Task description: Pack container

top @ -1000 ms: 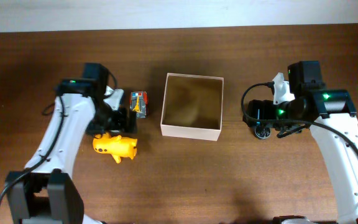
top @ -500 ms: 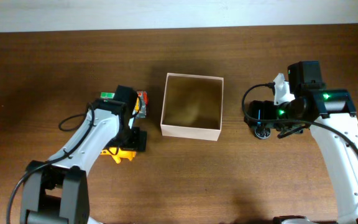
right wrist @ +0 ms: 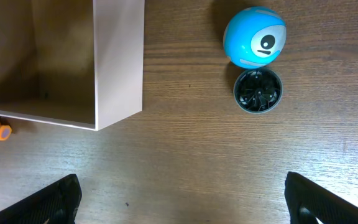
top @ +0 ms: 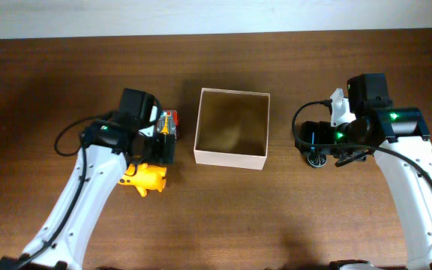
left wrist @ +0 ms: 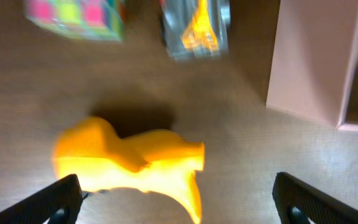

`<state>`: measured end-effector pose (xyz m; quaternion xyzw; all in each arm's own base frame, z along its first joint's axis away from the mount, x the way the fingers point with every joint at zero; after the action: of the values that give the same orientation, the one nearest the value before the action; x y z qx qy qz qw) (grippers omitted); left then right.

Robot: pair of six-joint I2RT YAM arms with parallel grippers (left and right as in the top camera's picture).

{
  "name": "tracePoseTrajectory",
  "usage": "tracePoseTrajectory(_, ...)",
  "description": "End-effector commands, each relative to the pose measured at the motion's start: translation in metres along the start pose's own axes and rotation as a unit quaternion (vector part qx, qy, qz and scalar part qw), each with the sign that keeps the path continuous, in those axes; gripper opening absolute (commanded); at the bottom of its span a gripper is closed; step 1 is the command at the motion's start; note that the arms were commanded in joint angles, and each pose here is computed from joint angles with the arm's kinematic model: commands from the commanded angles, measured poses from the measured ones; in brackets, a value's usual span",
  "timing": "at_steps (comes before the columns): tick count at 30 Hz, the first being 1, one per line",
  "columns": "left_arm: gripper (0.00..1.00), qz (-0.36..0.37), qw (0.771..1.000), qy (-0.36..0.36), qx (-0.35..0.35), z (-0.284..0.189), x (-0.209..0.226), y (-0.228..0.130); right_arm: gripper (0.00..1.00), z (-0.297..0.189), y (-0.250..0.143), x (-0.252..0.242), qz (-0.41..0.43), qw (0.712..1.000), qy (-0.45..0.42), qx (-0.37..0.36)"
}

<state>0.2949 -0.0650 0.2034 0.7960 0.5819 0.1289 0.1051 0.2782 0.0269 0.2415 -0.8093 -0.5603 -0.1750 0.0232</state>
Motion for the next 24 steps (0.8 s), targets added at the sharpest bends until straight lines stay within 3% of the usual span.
tracePoseTrajectory(1, 0.99, 0.004, 0.999, 0.045, -0.020, 0.002, 0.018, 0.011, 0.99, -0.004, 0.005, 0.000, 0.000, 1.000, -0.002, -0.010)
tracePoseTrajectory(4, 0.99, 0.031, 0.998, 0.050, -0.032, 0.016, 0.024, 0.022, 0.99, -0.004, 0.005, 0.000, 0.000, 1.000, -0.002, -0.010)
tracePoseTrajectory(11, 0.99, -0.020, 0.997, 0.016, -0.071, 0.045, 0.056, 0.041, 0.99, -0.003, 0.002, -0.002, 0.002, 1.000, -0.006, -0.001)
tracePoseTrajectory(14, 0.99, -0.009, 0.995, 0.027, -0.091, 0.060, 0.075, 0.050, 0.99, -0.002, 0.000, -0.003, 0.003, 1.000, -0.007, 0.001)
tracePoseTrajectory(24, 0.99, 0.032, 0.997, 0.025, -0.064, 0.123, 0.082, 0.053, 0.99, -0.001, 0.000, -0.003, 0.003, 1.000, -0.007, 0.003)
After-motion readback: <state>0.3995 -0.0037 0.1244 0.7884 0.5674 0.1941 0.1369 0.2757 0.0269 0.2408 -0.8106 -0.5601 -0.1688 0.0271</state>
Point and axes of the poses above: each gripper's point midway between its finger pads, its own z axis out along the fingers, its own x axis along the line the jaws close on, y = z × x, the point moved 7 cm from there along -z, back along the fingers, and after that the axes turned 15 degrees about z, right-handed, at the moved point
